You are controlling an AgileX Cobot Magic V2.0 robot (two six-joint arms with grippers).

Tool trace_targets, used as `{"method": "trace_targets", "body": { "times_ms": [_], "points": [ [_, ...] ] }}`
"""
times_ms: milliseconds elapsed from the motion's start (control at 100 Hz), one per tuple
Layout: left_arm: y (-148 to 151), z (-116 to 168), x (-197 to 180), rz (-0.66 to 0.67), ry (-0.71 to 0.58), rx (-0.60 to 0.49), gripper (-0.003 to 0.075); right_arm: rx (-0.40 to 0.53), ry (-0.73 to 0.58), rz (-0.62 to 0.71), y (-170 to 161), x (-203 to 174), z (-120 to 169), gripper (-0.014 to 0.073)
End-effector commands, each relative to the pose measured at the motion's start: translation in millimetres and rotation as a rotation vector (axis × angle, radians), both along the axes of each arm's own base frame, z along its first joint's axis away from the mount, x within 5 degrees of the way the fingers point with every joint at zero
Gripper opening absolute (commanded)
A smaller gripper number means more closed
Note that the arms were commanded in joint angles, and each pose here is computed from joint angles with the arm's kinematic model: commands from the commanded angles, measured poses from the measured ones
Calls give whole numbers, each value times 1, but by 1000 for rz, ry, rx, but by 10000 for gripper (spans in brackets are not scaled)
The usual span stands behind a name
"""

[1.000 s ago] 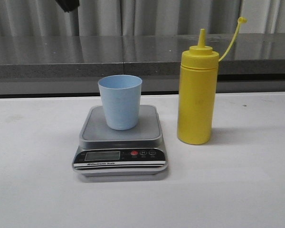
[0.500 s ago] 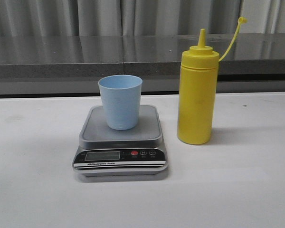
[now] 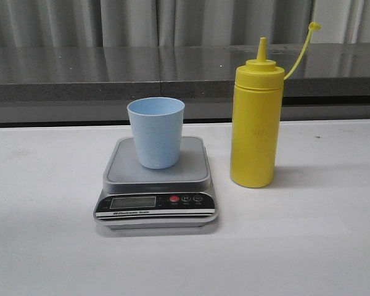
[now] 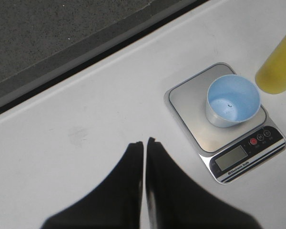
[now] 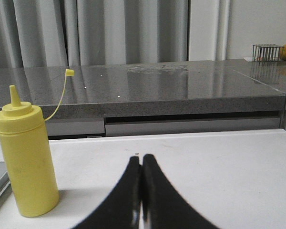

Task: Pour seasoning into cup on scale with both arms

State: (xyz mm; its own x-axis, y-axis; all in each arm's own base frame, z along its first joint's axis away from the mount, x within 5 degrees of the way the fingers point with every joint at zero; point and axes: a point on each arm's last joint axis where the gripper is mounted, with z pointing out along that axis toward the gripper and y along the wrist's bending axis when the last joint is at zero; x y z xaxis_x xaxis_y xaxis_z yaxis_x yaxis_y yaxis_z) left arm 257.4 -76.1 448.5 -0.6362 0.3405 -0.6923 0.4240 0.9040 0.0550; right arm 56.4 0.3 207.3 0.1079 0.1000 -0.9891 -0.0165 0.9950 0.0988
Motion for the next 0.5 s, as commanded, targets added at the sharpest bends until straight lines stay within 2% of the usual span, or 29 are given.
{"method": "trace_targets", "body": {
  "times_ms": [0,170,490],
  "points": [
    [7,10,-22,18,-124,-57,10,1,-115,-7,0,-3,11,-67],
    [14,-18,-48,51,-119,-85,10,1,-122,-7,0,-3,11,-67],
    [30,-59,-105,98,-250,-167,10,1,-123,-7,0,-3,11,-67]
  ]
}}
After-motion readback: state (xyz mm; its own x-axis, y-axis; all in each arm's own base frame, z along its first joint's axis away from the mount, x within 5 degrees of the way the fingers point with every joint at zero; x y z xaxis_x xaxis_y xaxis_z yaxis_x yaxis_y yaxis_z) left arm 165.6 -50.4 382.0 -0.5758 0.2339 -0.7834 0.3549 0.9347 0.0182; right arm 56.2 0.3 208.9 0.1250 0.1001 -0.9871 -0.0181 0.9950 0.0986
